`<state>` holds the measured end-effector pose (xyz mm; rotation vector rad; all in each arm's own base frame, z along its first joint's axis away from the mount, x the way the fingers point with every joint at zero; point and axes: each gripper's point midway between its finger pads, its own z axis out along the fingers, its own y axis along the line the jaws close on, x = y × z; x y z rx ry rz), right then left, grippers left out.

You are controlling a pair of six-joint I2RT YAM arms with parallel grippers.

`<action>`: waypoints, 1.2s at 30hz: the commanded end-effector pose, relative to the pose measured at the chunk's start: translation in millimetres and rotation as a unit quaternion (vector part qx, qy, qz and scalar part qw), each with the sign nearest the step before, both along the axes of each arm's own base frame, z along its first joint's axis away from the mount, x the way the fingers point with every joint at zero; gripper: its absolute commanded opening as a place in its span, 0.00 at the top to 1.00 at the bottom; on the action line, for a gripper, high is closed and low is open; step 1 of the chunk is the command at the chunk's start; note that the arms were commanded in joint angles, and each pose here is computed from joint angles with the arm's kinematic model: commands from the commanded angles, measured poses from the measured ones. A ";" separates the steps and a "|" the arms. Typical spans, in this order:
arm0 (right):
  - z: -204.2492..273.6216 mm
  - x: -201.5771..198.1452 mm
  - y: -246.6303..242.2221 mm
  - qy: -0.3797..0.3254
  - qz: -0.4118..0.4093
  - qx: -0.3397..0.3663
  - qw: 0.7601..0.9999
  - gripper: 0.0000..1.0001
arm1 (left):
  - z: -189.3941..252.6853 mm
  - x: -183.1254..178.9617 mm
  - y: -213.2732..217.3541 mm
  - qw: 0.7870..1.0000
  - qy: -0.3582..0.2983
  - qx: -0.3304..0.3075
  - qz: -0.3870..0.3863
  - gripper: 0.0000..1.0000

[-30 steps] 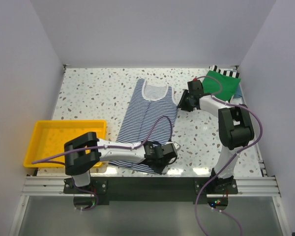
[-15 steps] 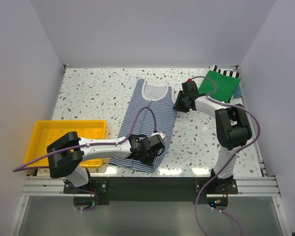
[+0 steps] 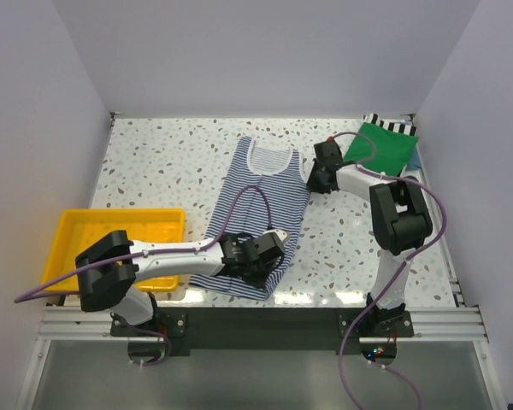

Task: Fold and stack the tank tops
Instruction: Fold the tank top

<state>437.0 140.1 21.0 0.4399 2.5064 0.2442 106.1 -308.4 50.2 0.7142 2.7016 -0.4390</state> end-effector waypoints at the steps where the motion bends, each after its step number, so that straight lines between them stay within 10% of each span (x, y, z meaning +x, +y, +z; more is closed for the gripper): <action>1: 1.4 6.8 -16.9 0.001 -0.024 -0.035 0.999 0.92 | 18.3 2.2 -11.0 0.999 -0.010 -0.034 -0.023 1.00; 19: 53.9 4.4 -65.5 -0.028 -0.064 -0.083 0.994 1.00 | 28.8 12.5 -31.9 0.995 -0.041 -0.087 0.008 1.00; 36: 63.5 54.3 43.9 -0.047 0.017 -0.070 0.996 1.00 | 4.6 34.7 43.6 0.989 -0.038 -0.037 0.141 1.00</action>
